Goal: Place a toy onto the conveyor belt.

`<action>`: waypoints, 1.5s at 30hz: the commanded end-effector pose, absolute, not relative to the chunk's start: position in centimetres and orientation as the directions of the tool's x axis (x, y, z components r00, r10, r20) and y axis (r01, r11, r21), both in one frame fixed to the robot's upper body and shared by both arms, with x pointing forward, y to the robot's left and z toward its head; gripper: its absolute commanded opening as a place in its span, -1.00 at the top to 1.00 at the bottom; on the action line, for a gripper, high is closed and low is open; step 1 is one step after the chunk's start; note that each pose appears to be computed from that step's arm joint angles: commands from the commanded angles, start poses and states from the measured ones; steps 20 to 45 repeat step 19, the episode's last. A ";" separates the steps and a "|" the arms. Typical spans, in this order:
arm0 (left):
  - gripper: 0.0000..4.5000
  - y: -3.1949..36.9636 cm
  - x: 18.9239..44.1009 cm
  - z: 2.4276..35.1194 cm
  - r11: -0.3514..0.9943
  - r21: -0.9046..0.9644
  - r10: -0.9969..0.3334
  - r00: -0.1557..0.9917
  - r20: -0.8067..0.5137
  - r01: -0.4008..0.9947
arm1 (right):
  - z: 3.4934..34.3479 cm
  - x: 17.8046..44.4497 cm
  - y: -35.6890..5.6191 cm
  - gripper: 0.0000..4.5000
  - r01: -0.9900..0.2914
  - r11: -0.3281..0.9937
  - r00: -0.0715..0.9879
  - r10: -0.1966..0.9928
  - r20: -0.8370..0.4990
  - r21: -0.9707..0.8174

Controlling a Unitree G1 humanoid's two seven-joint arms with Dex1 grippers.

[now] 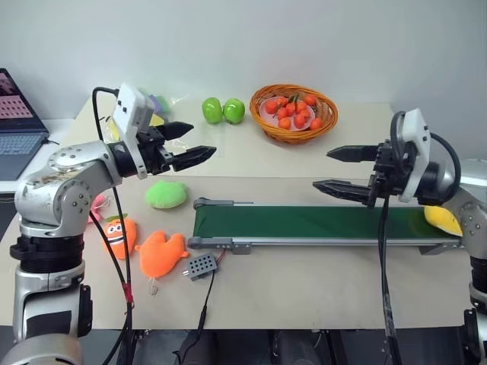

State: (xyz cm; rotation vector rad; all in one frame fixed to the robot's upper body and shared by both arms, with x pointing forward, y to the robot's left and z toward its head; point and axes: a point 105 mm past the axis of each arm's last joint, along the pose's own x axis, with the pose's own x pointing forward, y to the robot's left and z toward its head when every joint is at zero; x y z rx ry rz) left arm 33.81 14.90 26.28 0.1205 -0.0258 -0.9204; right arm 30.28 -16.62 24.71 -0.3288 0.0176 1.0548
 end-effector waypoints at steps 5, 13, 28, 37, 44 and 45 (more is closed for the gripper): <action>-0.99 14.7 33.5 27.6 0.594 0.157 -0.800 0.600 0.011 0.789 | 26.8 29.7 -16.7 -1.00 -0.840 0.442 0.498 0.858 -0.125 -0.315; -0.99 14.6 33.5 27.2 0.594 0.164 -0.798 0.602 -0.005 0.788 | 26.7 29.7 -16.5 -1.00 -0.845 0.434 0.490 0.863 -0.124 -0.313; -0.99 14.9 33.4 27.5 0.608 0.166 -0.788 0.616 0.007 0.776 | 26.7 29.9 -16.3 -1.00 -0.849 0.424 0.480 0.869 -0.123 -0.316; -0.99 14.9 33.4 27.5 0.608 0.166 -0.788 0.616 0.007 0.776 | 26.7 29.9 -16.3 -1.00 -0.849 0.424 0.480 0.869 -0.123 -0.316; -0.99 14.9 33.4 27.5 0.608 0.166 -0.788 0.616 0.007 0.776 | 26.7 29.9 -16.3 -1.00 -0.849 0.424 0.480 0.869 -0.123 -0.316; -0.99 14.9 33.4 27.5 0.608 0.166 -0.788 0.616 0.007 0.776 | 26.7 29.9 -16.3 -1.00 -0.849 0.424 0.480 0.869 -0.123 -0.316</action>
